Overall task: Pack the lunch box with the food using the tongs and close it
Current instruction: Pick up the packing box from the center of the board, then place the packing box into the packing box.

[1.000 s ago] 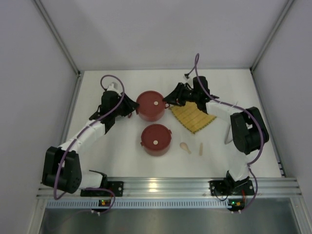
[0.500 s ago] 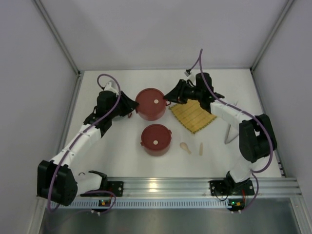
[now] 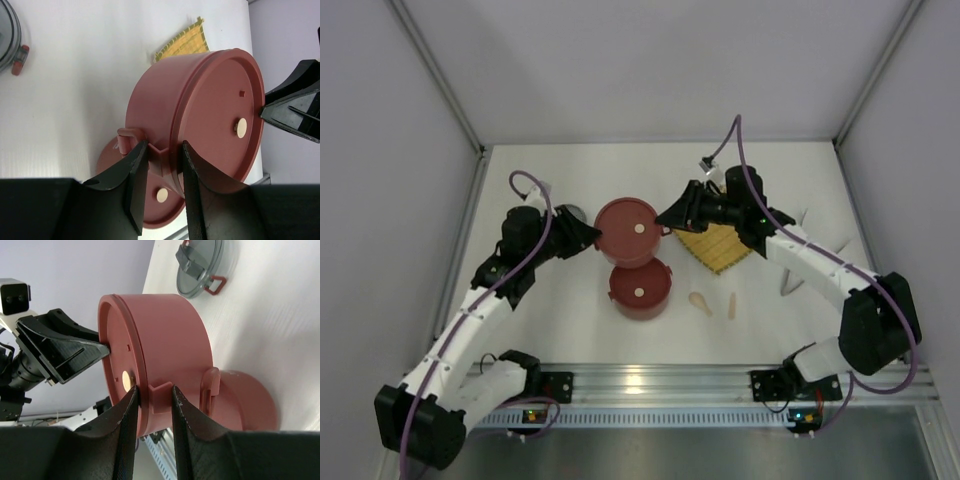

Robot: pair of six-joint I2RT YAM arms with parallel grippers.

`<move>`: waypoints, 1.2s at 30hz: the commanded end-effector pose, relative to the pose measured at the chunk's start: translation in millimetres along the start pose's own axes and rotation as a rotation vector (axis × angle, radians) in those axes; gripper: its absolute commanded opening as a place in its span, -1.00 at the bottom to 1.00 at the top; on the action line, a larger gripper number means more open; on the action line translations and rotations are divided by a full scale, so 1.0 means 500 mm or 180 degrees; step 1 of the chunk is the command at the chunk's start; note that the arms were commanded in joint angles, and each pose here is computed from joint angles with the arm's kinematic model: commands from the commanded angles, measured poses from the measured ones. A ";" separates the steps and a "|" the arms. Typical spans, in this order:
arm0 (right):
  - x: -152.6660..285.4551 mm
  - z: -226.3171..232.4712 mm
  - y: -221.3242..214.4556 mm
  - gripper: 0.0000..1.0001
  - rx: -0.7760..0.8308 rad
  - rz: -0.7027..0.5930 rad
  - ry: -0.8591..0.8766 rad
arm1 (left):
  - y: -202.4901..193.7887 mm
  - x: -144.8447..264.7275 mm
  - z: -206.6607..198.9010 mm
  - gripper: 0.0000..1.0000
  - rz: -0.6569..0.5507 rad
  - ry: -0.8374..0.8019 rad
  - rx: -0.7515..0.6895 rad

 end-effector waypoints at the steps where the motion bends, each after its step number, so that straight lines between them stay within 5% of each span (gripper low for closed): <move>1: 0.026 0.039 -0.030 -1.00 0.0200 -0.0067 0.0090 | -0.017 0.034 -0.034 -1.00 0.0018 -0.0286 -0.0098; 18: 0.062 -0.048 -0.135 -1.00 0.0068 0.0042 -0.0361 | -0.097 0.098 -0.040 -1.00 0.0287 -0.0426 -0.0107; 36: 0.079 -0.107 -0.142 -0.99 0.0114 -0.0046 -0.0699 | -0.144 0.079 -0.057 -1.00 0.0533 -0.0523 -0.0162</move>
Point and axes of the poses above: each gripper's point midway between its finger pads, its own x axis back along the fingers, its own z axis along the line the jaws close on, y = z × x, the point moved 1 cm from there along x, back along the fingers, and after that the axes turned 14 degrees about -x, right-handed, at the moved point
